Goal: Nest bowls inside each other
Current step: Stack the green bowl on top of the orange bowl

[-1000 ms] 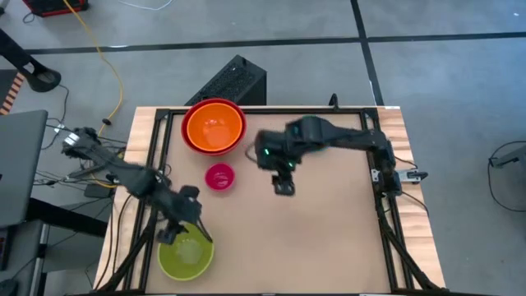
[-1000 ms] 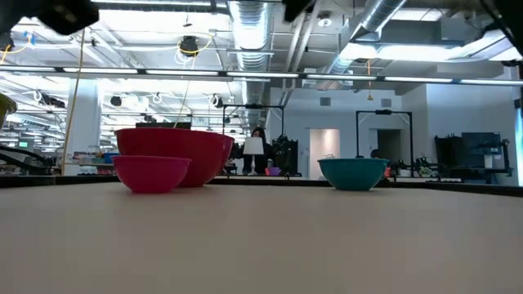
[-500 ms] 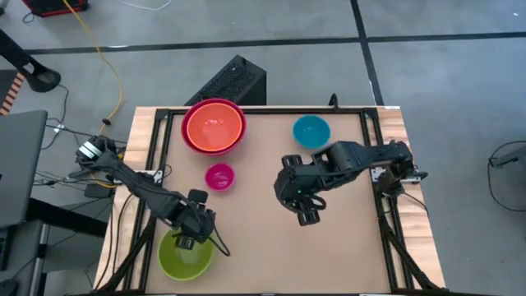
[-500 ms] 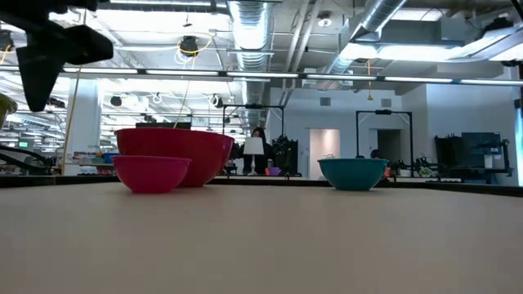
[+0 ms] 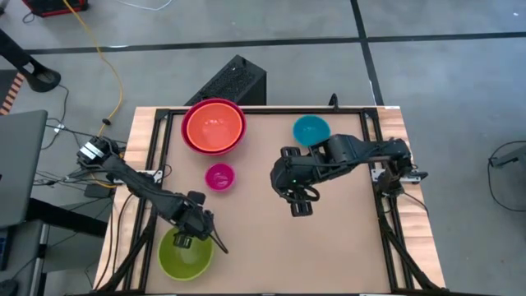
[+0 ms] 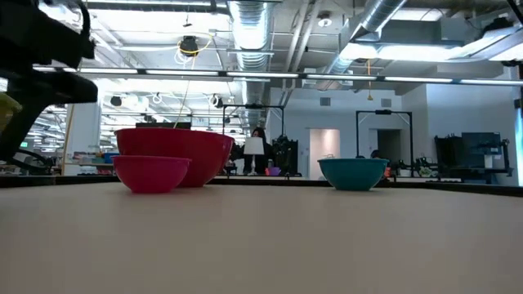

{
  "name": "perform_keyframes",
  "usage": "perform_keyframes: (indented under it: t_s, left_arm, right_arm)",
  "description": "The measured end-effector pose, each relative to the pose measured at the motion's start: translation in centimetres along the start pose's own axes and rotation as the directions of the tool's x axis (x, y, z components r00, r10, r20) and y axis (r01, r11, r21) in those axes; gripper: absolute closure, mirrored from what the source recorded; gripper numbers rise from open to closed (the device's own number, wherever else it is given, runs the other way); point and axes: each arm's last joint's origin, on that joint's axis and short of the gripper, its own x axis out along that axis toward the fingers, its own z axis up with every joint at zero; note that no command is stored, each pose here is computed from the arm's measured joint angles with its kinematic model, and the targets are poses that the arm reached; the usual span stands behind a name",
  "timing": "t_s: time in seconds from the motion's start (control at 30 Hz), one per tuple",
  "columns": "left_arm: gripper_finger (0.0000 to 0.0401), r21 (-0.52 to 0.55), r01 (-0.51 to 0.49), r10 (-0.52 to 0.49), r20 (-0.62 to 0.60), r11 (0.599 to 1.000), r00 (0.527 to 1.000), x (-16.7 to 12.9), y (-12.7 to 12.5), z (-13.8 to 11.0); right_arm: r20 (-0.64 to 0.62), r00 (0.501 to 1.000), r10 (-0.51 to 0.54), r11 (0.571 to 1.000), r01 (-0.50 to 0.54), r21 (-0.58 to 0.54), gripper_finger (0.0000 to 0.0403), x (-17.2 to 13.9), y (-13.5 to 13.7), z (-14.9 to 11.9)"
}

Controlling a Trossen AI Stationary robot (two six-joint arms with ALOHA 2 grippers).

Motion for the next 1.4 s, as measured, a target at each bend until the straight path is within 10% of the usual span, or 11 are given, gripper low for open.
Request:
perform_keyframes:
  t_s: [0.3,0.83,0.93,1.13,1.4]
  left_arm:
    - [0.0386,-0.021,0.132,-0.133,-0.033,0.991,0.991,-0.3,0.6,0.1]
    - [0.04,-0.264,0.229,-0.123,0.364,0.937,0.923,-9.2,5.2,-0.3]
    - [0.04,-0.451,0.216,0.019,0.462,0.866,0.887,-11.1,7.1,-1.4]
    - [0.0401,-0.824,0.209,0.453,0.479,0.526,0.752,-13.4,10.2,-3.5]
    - [0.0401,-0.891,0.169,0.631,0.421,0.42,0.651,-13.5,11.4,-2.9]
  right_arm:
    - [0.015,1.0,-0.007,1.0,0.006,0.013,0.018,0.1,-0.4,0.2]
    - [0.014,1.0,-0.008,1.0,0.008,0.017,0.018,0.1,-0.6,0.2]
    - [0.015,1.0,-0.009,0.997,0.008,0.07,0.018,0.1,-0.6,0.2]
    - [0.101,0.967,-0.232,0.912,0.18,0.37,0.018,0.5,-2.5,1.2]
    - [0.19,0.927,-0.323,0.796,0.157,0.584,0.0188,2.3,-6.6,2.3]
